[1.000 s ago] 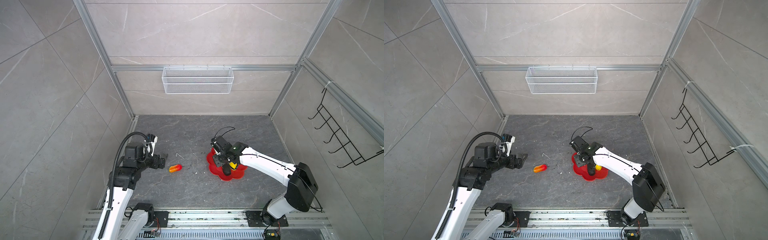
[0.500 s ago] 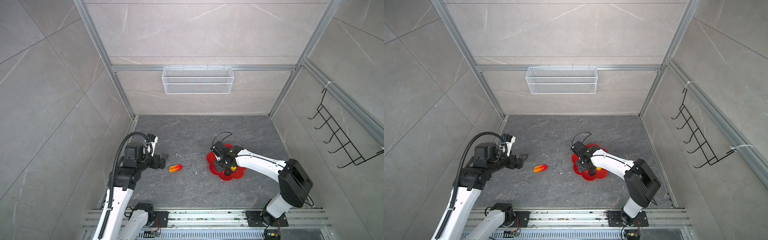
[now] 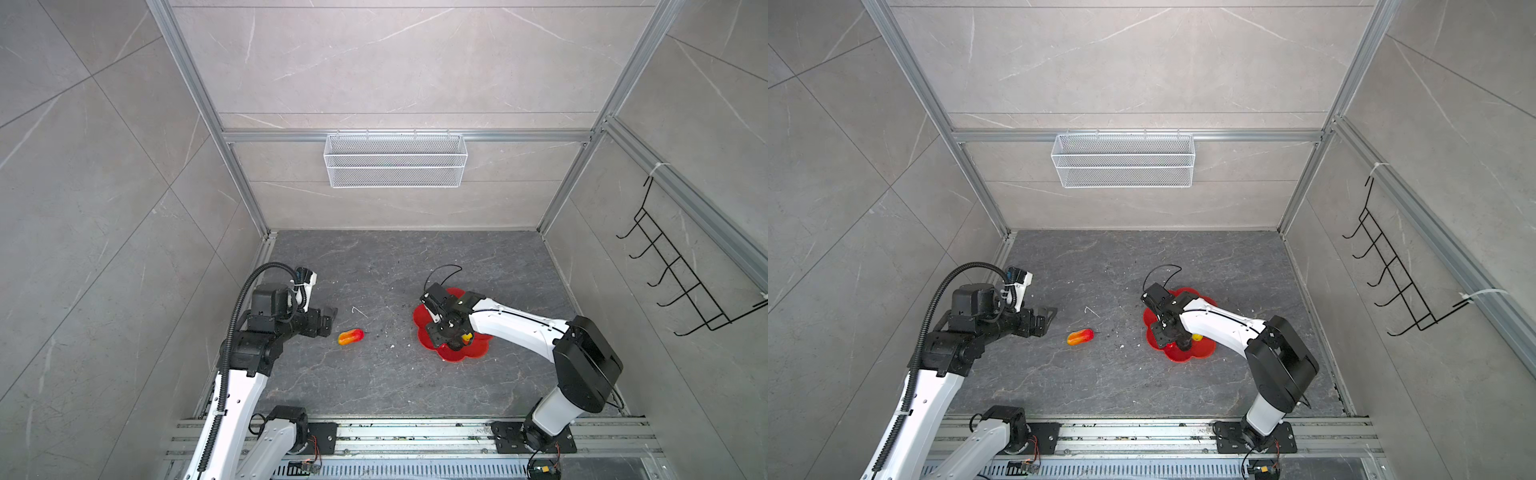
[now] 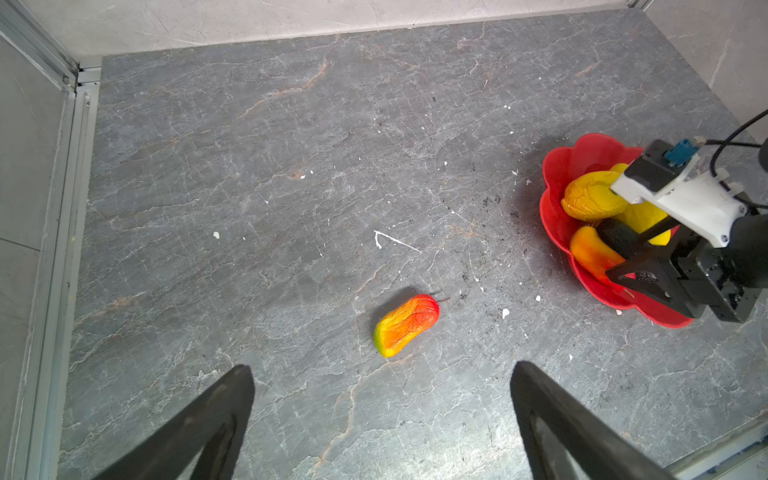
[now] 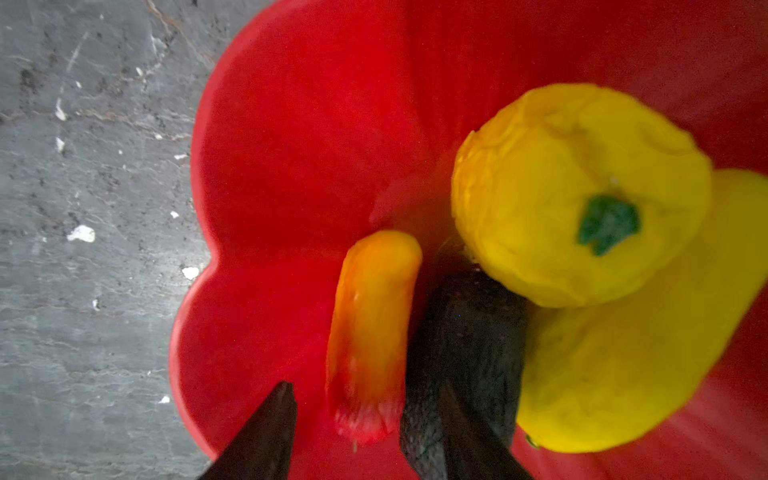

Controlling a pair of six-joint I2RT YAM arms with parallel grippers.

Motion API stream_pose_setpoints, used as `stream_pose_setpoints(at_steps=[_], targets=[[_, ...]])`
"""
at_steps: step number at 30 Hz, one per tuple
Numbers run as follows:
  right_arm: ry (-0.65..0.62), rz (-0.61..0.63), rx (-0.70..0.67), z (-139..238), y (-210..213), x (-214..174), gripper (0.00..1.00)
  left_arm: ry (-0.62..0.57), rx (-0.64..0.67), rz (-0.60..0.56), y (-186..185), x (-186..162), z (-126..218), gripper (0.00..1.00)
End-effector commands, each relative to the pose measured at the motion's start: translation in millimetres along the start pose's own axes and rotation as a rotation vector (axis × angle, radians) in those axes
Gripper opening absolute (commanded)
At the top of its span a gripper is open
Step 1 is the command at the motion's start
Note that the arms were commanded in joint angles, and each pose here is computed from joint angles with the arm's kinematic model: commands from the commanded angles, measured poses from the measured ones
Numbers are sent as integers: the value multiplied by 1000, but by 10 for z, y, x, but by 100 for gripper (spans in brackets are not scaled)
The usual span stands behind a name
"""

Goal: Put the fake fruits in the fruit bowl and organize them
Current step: 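Carry the red-orange fruit into the red bowl and release it, then reach the right gripper to the last red-orange fruit and grasp it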

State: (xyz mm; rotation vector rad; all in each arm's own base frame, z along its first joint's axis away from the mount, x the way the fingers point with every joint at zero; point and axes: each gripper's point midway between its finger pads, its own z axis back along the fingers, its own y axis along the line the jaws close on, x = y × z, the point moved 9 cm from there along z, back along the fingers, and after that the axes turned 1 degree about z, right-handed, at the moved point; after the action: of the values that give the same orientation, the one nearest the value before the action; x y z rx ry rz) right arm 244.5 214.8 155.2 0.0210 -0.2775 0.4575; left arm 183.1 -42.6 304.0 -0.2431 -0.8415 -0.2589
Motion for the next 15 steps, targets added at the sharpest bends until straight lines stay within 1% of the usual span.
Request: stream_pose_setpoints(at_steps=[1,2,3,5,8,9,12,15], targets=[[-38,11,-23,273,-38,83,63,-3,4,12,5,2,20,100],[-59,16,-19,353,-35,108,64,-2,6,12,8,4,19,100],[-91,31,-11,461,-16,140,67,-3,6,12,7,0,18,100],[-154,80,9,651,64,182,77,-4,10,12,8,-2,25,100],[-234,210,49,848,310,245,97,-12,12,10,8,1,41,100],[-254,256,66,860,413,278,100,-15,10,9,2,3,45,100],[-272,358,133,777,710,420,100,-14,9,11,2,6,50,100],[-271,447,153,589,1027,586,100,-12,8,13,2,2,45,100]])
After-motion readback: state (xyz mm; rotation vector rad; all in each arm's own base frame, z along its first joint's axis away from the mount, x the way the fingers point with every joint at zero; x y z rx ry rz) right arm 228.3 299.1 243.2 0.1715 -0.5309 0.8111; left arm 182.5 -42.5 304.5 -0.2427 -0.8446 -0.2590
